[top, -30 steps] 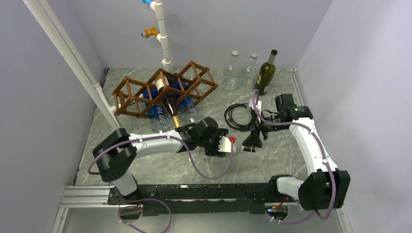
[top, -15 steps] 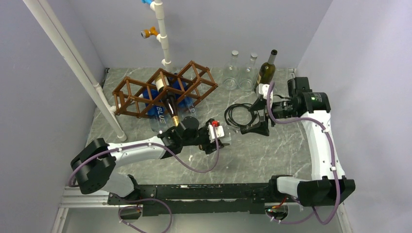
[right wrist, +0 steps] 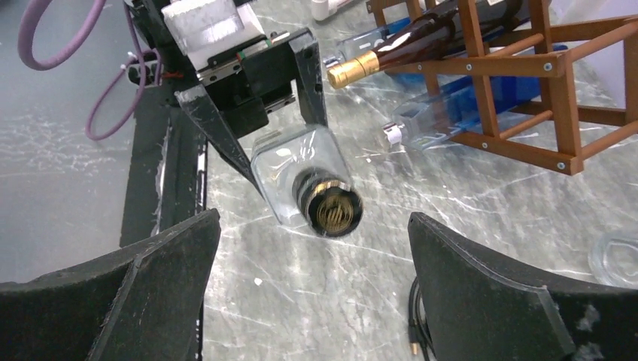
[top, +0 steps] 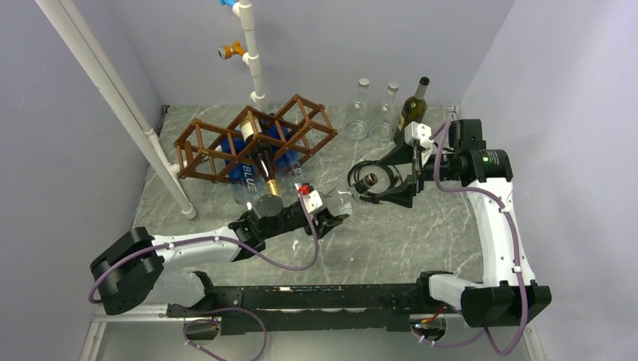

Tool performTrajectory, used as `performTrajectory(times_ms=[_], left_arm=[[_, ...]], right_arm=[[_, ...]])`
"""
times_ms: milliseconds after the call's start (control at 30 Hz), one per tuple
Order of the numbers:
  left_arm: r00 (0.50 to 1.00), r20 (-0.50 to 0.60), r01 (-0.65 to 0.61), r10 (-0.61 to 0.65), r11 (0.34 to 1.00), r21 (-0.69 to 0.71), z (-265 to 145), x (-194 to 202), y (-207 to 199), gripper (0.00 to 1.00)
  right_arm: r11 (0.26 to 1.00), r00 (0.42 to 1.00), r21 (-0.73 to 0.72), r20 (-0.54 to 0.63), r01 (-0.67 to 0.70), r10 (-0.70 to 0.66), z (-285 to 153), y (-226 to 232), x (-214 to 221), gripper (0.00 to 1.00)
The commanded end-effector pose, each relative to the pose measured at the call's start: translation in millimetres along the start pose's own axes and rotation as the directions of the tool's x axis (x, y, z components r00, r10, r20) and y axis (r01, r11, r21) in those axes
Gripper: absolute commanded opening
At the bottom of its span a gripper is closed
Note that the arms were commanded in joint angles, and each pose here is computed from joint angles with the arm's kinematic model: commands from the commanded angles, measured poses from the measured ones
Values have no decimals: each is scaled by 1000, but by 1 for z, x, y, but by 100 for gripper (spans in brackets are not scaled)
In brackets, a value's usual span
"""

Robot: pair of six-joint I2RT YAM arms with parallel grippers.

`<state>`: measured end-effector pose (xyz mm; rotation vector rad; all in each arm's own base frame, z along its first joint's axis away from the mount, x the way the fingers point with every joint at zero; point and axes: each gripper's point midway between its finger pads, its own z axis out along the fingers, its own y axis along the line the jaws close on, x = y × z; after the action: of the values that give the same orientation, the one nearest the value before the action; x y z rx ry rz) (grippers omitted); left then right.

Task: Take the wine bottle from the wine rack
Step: Pick up the wine bottle from the wine rack.

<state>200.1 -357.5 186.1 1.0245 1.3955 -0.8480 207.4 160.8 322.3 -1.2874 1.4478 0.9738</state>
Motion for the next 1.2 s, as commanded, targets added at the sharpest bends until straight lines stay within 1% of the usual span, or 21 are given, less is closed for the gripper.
performTrajectory(times_ms=[0, 167, 233, 400, 700, 833, 1167], left_arm=[[915, 402, 17, 23, 995, -96, -16, -113, 18, 0], [883, 470, 63, -5, 992, -108, -20, -123, 21, 0], [871, 491, 72, -11, 992, -105, -20, -127, 21, 0], [849, 528, 83, -30, 994, -77, -15, -135, 16, 0], [827, 560, 100, -53, 994, -52, 0, -140, 11, 0], [815, 576, 115, -62, 992, -57, 2, -143, 13, 0], [792, 605, 146, -83, 988, -55, 1, -146, 14, 0]], right_arm=[[1000, 993, -27, 120, 2, 2, 3, 1, -21, 98], [994, 978, -108, 208, -11, 33, 7, 8, -23, 99], [992, 975, -122, 215, -28, 54, 9, 7, -21, 99], [986, 972, -126, 190, -113, 136, 13, -4, -16, 99], [969, 971, -174, 131, -175, 199, 41, -5, -26, 99], [955, 967, -220, 114, -199, 228, 54, 1, -28, 96], [933, 954, -269, 114, -239, 277, 60, 6, -28, 81]])
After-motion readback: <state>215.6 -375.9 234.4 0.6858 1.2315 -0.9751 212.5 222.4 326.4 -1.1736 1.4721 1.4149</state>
